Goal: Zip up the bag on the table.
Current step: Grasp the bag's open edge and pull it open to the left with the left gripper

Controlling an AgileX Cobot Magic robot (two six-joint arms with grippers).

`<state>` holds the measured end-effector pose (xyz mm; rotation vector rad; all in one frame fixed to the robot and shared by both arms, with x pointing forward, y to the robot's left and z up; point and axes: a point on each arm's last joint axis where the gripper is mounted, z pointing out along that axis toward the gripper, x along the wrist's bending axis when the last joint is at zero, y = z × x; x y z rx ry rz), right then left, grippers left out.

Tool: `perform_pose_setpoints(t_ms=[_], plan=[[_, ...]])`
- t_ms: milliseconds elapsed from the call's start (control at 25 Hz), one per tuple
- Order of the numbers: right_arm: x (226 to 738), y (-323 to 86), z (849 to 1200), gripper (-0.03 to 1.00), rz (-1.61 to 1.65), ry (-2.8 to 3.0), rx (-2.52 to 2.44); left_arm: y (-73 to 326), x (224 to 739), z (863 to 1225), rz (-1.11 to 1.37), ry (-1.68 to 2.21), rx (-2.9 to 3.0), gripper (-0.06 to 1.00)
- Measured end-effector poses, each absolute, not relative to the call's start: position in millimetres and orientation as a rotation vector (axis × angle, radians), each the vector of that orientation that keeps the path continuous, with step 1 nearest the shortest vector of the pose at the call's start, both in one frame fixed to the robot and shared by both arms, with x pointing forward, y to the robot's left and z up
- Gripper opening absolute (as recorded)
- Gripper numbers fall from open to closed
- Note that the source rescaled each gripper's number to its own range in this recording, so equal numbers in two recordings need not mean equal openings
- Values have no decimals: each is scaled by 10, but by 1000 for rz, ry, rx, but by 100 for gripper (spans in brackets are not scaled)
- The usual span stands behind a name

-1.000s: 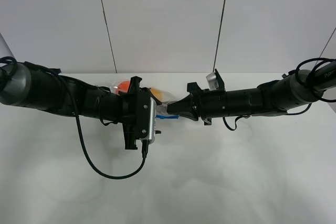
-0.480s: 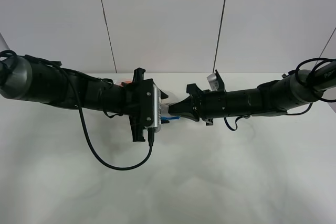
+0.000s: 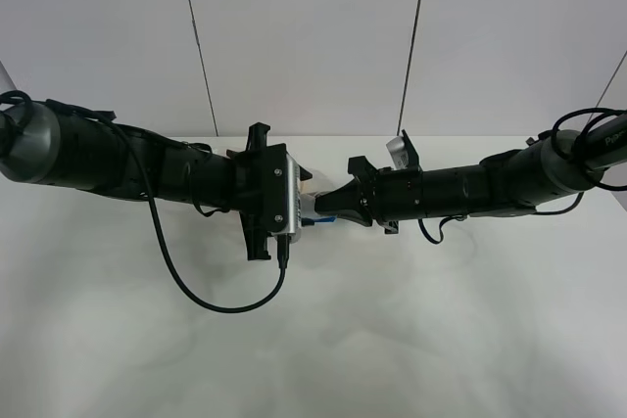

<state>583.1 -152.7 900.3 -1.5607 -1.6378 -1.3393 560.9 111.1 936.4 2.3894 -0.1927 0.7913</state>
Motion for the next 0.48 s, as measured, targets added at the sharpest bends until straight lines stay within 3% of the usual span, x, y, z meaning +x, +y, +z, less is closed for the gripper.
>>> perform_pose_setpoints(t_ms=[480], plan=[[5972, -1486, 9166, 0, -1410, -1637, -1508, 1122, 5616, 9360, 801, -187, 2402, 73]])
